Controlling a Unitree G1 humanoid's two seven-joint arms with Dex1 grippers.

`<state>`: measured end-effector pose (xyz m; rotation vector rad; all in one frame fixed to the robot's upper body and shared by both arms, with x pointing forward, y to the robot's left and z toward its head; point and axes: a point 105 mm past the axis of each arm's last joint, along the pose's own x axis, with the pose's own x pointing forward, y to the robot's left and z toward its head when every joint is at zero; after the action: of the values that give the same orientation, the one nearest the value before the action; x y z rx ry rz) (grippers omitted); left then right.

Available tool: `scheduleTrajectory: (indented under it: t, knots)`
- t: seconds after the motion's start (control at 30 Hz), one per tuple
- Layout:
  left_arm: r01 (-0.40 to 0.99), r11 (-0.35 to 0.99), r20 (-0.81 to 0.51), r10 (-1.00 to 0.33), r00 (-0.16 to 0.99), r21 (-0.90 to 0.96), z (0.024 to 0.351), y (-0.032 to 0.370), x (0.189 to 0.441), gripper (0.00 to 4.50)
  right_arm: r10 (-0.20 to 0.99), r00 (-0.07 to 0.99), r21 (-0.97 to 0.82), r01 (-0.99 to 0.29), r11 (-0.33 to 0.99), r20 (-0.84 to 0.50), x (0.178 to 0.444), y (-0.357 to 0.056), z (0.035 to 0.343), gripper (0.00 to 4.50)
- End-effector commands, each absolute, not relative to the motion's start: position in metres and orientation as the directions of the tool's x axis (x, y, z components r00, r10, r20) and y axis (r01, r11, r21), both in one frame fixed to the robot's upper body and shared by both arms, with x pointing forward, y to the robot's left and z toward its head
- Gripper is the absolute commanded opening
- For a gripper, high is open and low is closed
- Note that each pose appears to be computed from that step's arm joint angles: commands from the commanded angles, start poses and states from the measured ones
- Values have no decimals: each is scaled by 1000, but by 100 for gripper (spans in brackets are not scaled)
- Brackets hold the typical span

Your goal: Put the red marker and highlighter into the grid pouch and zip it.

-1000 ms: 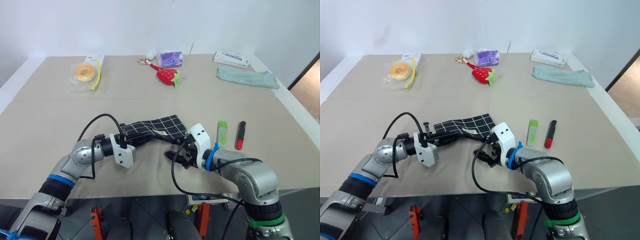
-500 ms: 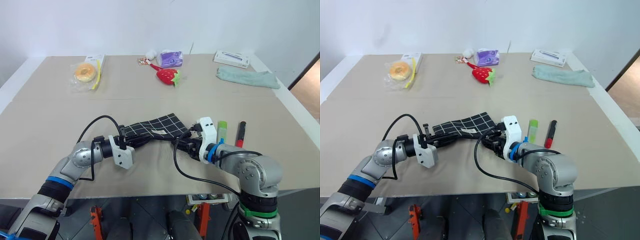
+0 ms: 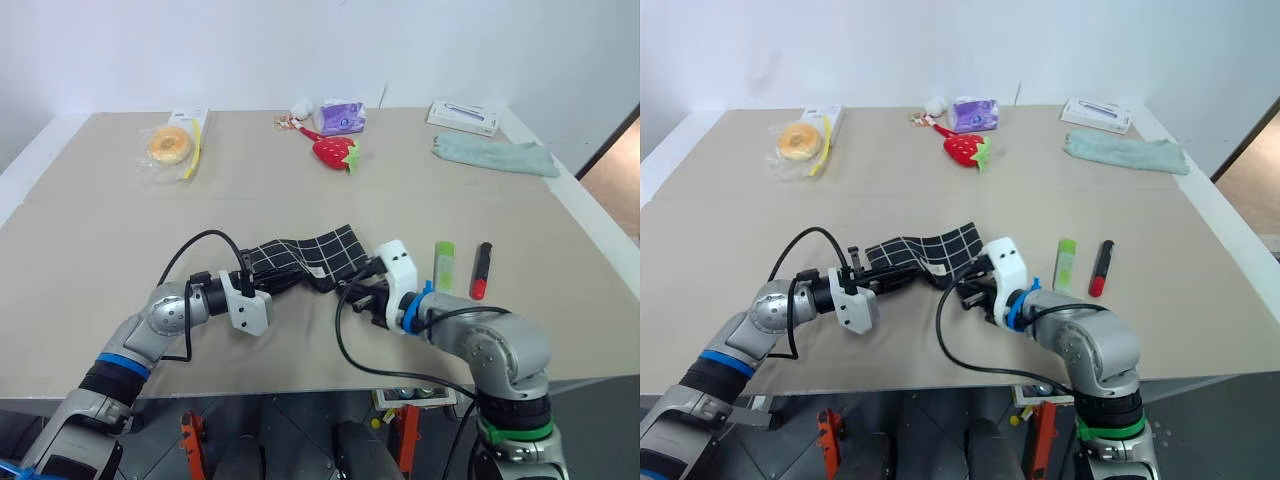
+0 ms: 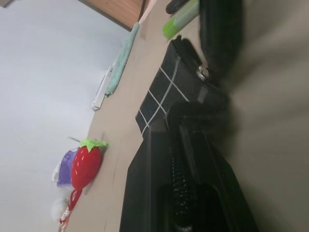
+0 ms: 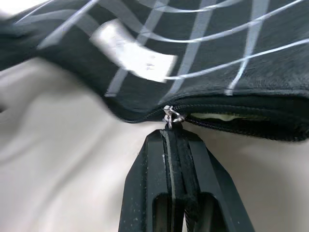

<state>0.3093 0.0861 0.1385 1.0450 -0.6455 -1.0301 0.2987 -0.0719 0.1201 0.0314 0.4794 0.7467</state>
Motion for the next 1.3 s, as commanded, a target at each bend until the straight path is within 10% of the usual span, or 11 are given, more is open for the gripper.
scheduleTrajectory:
  t: [0.03,0.83,1.3]
  knots:
    - [333,157,11,-917,400,930,151,85,307,0,680,626,120,-696,708,-381,295,-70,130,8]
    - [299,239,92,-898,431,924,174,91,318,0,606,633,-4,-693,721,-482,293,-89,105,8]
    - [303,243,97,-899,427,922,174,90,318,0,803,541,119,-806,580,-249,277,-49,154,8]
